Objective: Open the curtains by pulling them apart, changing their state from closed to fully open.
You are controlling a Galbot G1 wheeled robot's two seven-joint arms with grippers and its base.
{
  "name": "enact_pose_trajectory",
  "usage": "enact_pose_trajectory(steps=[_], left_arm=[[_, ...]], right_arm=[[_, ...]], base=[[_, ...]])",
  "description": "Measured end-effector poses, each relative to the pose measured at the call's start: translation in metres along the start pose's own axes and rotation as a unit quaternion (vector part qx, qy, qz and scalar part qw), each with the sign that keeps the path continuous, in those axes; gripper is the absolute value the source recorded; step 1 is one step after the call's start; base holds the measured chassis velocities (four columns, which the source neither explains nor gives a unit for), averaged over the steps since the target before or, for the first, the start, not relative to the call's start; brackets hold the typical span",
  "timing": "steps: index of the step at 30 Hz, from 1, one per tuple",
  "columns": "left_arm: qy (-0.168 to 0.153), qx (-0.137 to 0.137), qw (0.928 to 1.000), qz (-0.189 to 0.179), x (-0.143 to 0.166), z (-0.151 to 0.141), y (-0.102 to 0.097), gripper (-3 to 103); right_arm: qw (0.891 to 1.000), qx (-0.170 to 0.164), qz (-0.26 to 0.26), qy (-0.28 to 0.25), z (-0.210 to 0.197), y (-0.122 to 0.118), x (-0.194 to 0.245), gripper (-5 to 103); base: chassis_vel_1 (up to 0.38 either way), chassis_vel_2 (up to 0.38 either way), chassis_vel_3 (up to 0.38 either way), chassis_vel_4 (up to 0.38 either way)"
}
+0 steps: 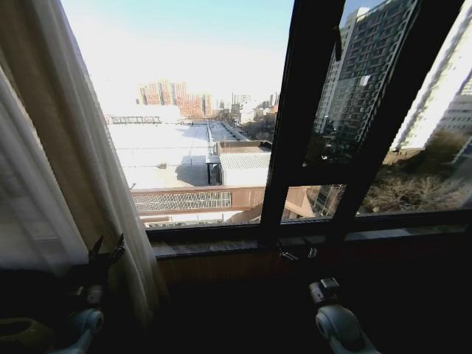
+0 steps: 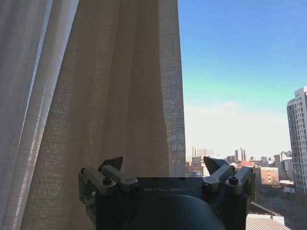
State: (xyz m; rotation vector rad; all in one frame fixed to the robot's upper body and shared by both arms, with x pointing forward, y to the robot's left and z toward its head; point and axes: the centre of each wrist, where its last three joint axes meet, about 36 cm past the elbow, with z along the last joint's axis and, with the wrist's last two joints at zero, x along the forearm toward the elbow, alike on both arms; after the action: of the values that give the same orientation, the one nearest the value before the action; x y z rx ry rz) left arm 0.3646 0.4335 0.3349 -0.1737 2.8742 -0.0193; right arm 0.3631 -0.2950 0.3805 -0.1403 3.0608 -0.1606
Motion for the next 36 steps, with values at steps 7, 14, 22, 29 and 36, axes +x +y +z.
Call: enact_pose_trajectory(steps=[7,14,22,29,36], left_arm=[[0.000,0.027,0.9994,-0.024,0.016,-0.002,-0.023,100],[0.013,0.038,0.9974,-0.059,0.040,-0.006,-0.043,100],[0.011,0.020,0.9982,-0.055,0.060,-0.007,-0.041,100],[-0.003,-0.012,0.9999,-0.012,0.071,-0.003,-0.028,100],[-0.005,-0.012,0.9999,-0.011,0.073,0.001,-0.029,100]], right_arm=[[1.000,0.000,0.000,0.000,0.000,0.000,0.000,100],[1.000,0.000,0.000,0.000,0.000,0.000,0.000,100],[1.000,0.000,0.000,0.000,0.000,0.000,0.000,100],[1.000,0.000,0.000,0.000,0.000,0.000,0.000,100],[1.000,0.000,0.000,0.000,0.000,0.000,0.000,100]], base=[[0.000,0.000,0.000,0.000],[0.000,0.000,0.000,0.000],[0.000,0.000,0.000,0.000],[0.000,0.000,0.000,0.000],[0.000,0.000,0.000,0.000]])
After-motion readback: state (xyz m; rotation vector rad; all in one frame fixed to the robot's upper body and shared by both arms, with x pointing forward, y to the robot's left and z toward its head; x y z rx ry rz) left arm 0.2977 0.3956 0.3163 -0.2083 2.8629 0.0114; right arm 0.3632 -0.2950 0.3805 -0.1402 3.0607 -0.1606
